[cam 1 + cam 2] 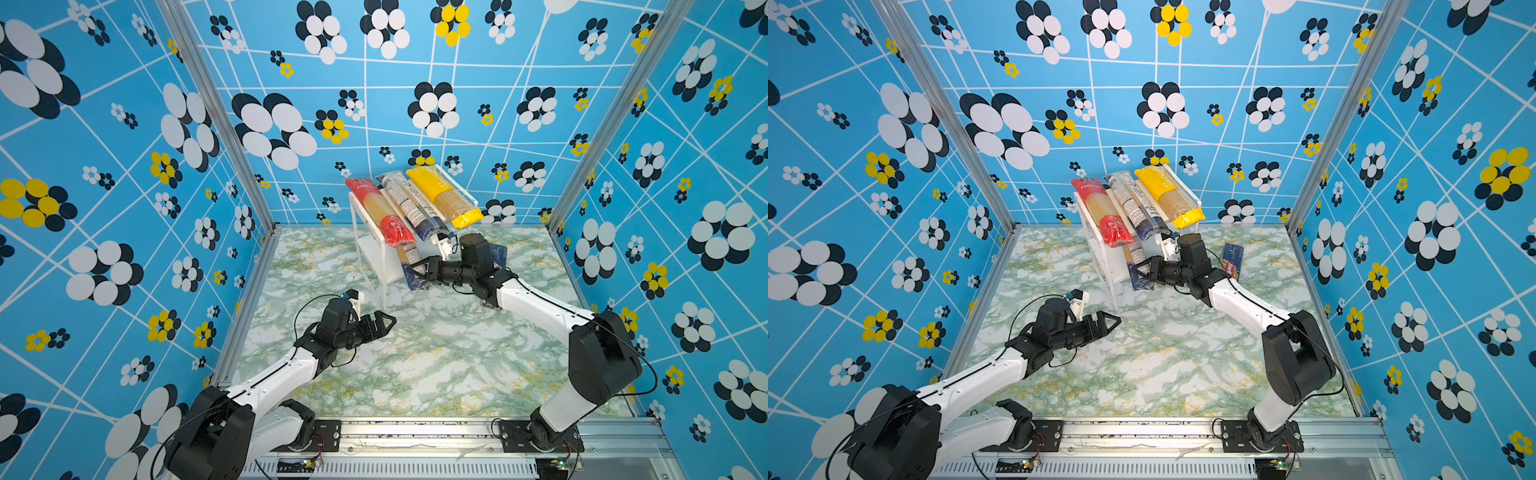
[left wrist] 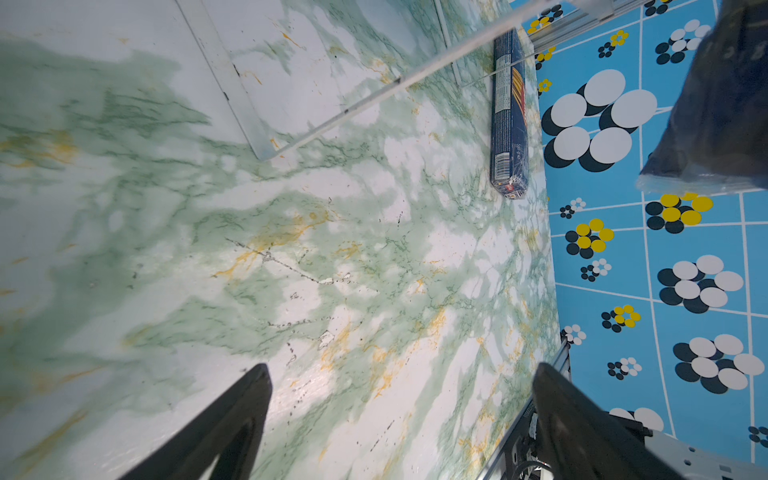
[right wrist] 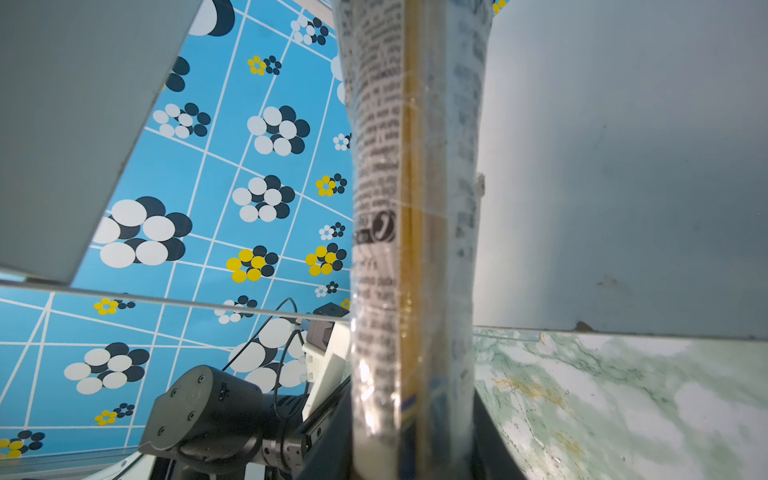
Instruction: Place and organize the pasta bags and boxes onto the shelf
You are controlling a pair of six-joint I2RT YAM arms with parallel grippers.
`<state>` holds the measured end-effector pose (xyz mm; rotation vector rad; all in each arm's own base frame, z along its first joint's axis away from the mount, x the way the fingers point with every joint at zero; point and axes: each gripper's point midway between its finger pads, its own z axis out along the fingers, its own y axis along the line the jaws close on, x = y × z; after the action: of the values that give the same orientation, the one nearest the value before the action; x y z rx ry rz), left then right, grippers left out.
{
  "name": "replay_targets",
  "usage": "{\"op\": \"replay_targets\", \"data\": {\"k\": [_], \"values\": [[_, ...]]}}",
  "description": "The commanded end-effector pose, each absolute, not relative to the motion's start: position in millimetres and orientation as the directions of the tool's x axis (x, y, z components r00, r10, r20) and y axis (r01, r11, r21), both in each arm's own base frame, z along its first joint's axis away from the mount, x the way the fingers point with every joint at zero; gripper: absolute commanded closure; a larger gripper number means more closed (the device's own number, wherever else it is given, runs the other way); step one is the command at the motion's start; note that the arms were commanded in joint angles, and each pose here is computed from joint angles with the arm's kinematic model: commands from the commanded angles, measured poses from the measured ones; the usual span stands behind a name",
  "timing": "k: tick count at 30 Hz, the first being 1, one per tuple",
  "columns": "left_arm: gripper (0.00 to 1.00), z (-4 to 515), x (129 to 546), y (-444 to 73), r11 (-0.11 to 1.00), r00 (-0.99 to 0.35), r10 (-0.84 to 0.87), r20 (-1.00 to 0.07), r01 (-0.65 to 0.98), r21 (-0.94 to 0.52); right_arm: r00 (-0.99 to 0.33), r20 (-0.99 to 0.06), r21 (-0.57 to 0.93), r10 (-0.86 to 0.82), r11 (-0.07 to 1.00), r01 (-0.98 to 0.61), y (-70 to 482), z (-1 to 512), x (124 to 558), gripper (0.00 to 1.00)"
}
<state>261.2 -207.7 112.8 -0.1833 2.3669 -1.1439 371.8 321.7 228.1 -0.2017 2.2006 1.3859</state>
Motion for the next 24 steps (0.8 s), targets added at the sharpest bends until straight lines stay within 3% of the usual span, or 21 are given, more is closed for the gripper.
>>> {"op": "replay_targets", "data": {"k": [1,24], "values": [[0.01,111.0,261.5,-206.1,0.637,-0.865,-0.32,-0.386,0.105,-0.764,-0.717,-0.673,0.721,0.179,0.375,-0.583,333.6,293.5,381.9,1.0],[0.01,111.5,259.9,-201.4,0.635,-0.86,-0.331,-0.388,0.102,-0.766,-0.735,-0.66,0.726,0.158,0.383,-0.57,340.8,285.9,390.0,1.0]]}}
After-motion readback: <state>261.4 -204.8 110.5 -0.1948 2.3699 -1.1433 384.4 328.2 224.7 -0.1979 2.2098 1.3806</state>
